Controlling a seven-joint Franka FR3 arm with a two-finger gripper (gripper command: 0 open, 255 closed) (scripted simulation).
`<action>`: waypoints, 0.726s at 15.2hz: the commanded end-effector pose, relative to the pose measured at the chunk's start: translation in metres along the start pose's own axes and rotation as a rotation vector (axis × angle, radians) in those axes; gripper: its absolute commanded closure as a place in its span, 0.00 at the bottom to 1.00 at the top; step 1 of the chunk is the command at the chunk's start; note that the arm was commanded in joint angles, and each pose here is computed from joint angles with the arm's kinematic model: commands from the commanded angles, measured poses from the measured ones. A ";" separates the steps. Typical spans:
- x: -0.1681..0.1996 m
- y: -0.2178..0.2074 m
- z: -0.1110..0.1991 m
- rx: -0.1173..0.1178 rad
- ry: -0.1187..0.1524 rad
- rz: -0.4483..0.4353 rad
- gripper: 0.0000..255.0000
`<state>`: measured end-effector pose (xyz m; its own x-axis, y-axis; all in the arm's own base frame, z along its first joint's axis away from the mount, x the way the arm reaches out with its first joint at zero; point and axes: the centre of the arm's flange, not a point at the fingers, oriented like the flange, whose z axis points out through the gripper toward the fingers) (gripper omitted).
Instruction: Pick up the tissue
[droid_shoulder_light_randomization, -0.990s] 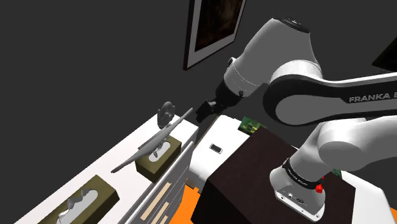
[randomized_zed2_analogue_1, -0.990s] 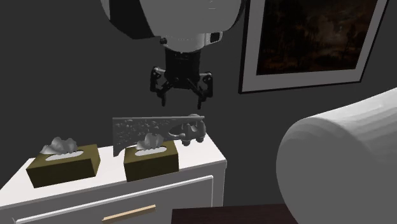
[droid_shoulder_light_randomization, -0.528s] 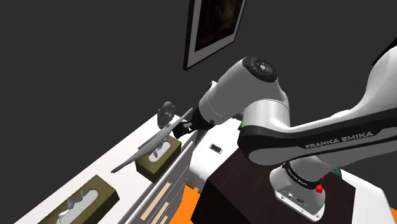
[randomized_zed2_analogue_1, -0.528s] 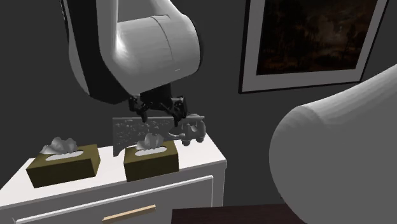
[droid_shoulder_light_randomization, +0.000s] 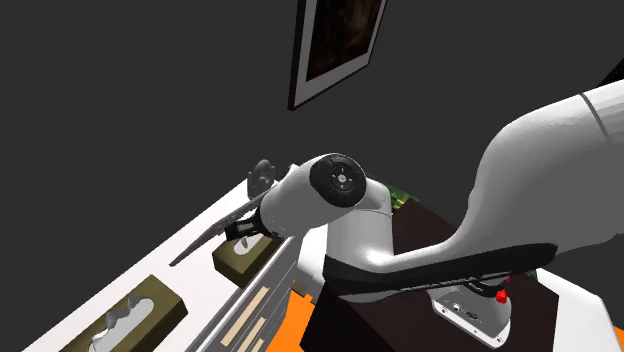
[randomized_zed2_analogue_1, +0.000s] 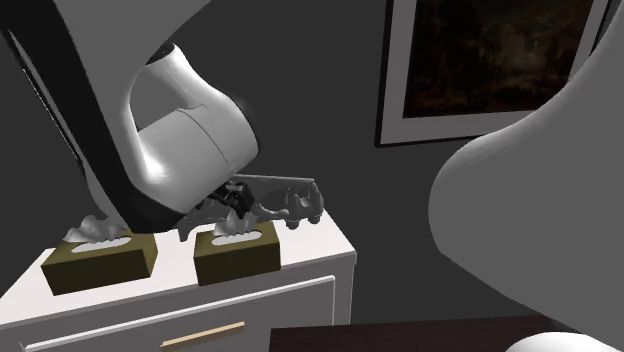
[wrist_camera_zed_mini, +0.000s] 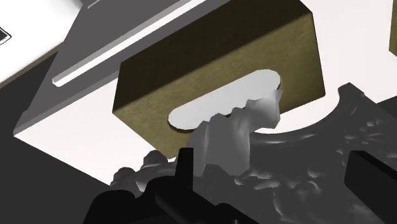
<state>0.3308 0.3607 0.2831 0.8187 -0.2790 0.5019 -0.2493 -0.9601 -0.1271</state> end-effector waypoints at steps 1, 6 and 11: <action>-0.007 -0.018 0.021 -0.008 0.022 0.026 0.00; -0.019 -0.020 0.044 -0.010 0.029 0.032 0.00; -0.028 -0.017 0.060 -0.010 0.029 0.032 0.00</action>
<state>0.3430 0.3844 0.2214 0.7952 -0.3081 0.5222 -0.2797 -0.9506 -0.1350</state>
